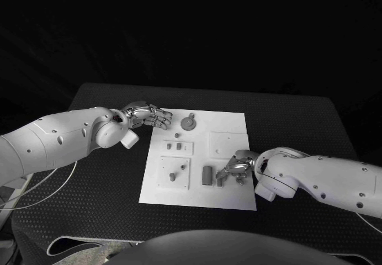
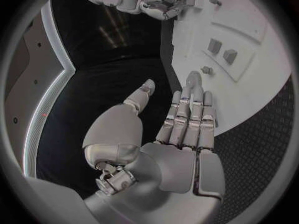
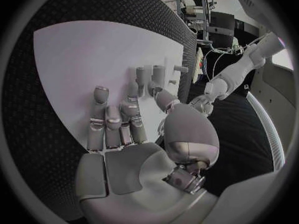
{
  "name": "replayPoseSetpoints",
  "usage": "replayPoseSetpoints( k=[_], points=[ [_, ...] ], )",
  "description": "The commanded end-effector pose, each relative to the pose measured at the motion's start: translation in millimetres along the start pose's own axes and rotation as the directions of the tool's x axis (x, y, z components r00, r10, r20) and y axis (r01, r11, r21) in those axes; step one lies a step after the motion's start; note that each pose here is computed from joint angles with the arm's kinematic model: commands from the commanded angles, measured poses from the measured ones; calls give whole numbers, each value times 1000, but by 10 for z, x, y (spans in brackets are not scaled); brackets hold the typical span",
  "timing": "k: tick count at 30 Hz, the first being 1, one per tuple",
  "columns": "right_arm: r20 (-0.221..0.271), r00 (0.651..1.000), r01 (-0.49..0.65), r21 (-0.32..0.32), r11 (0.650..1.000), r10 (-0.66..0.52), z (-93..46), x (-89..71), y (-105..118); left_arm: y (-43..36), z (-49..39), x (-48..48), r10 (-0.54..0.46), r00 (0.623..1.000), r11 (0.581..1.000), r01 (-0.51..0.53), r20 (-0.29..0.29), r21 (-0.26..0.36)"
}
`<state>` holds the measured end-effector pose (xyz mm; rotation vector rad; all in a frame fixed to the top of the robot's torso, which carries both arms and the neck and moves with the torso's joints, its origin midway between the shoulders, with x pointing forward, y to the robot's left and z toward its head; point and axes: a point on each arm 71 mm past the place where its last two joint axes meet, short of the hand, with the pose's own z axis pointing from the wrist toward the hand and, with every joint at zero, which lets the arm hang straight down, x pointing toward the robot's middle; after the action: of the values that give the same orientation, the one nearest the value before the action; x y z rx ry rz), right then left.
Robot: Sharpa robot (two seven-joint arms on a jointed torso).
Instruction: Assemble the parts on the task board
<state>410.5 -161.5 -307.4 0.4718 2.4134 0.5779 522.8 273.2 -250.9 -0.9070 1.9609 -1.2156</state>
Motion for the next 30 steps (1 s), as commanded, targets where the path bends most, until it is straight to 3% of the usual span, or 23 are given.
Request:
replayPoseSetpoints(
  k=[1,11,21,30],
  points=[
    [-37,999,7,-32,999,-8,5,69,41,-13,5,21,2,1000,1000,-2,-14,6],
    [-30,999,31,-48,998,-32,-1,57,37,-13,5,19,2,1000,1000,-2,-13,6],
    [-125,984,118,-58,991,-124,-27,115,-9,-10,0,14,2,1000,1000,-2,-14,6],
    [-132,981,139,-48,989,-144,-16,135,-22,-13,4,21,2,1000,1000,-2,-18,7]
  ],
)
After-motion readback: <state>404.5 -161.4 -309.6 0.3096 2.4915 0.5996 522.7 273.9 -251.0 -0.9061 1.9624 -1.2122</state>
